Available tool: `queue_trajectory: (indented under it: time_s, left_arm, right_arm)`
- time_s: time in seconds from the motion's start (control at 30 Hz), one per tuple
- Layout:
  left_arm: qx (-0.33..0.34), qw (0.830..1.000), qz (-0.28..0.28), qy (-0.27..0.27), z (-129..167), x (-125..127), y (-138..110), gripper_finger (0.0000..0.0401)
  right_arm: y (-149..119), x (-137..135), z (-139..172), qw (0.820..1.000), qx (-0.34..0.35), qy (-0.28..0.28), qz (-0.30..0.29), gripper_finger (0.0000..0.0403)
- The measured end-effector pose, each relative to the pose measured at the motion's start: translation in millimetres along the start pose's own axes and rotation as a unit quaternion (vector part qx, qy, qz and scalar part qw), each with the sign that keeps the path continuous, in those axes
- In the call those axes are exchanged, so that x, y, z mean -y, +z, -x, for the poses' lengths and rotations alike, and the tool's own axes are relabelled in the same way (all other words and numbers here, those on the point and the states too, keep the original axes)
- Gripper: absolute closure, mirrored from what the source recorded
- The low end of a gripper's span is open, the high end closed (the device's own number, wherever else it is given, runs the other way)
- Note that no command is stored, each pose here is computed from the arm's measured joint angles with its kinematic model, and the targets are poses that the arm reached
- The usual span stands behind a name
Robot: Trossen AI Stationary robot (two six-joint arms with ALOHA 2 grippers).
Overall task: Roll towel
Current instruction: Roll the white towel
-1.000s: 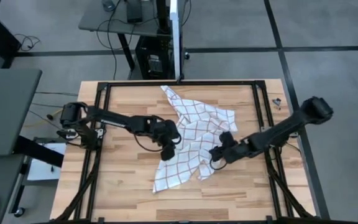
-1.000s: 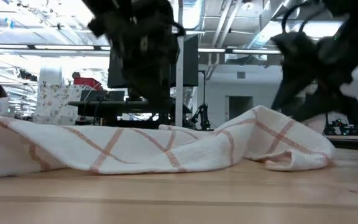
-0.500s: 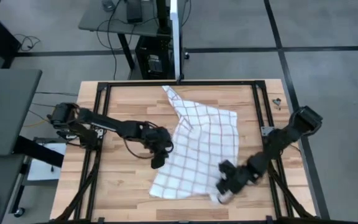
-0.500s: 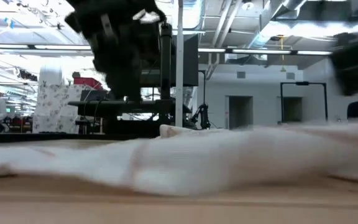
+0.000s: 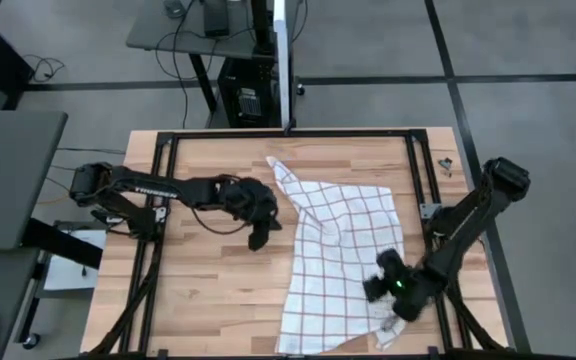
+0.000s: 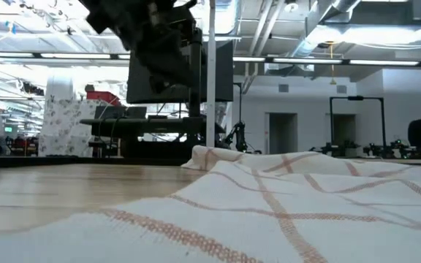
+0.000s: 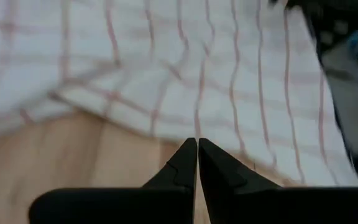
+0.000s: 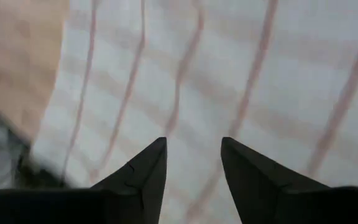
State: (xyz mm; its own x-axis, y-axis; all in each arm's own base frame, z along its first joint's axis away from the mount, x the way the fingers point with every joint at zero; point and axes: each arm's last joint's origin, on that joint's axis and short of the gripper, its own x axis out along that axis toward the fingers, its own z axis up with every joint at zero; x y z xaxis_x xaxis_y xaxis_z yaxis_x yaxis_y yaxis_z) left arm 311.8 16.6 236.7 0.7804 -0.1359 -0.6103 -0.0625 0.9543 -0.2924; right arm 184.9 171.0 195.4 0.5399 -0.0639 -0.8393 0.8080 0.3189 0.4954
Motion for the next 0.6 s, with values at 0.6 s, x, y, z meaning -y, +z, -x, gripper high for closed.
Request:
queue_trajectory:
  time_s: [0.6]
  left_arm:
    - [-0.077,0.985,-0.012,0.156,-22,-68,-19,0.0248]
  right_arm:
    - [115,-23,-40,0.976,0.086,-0.046,0.196,0.0257]
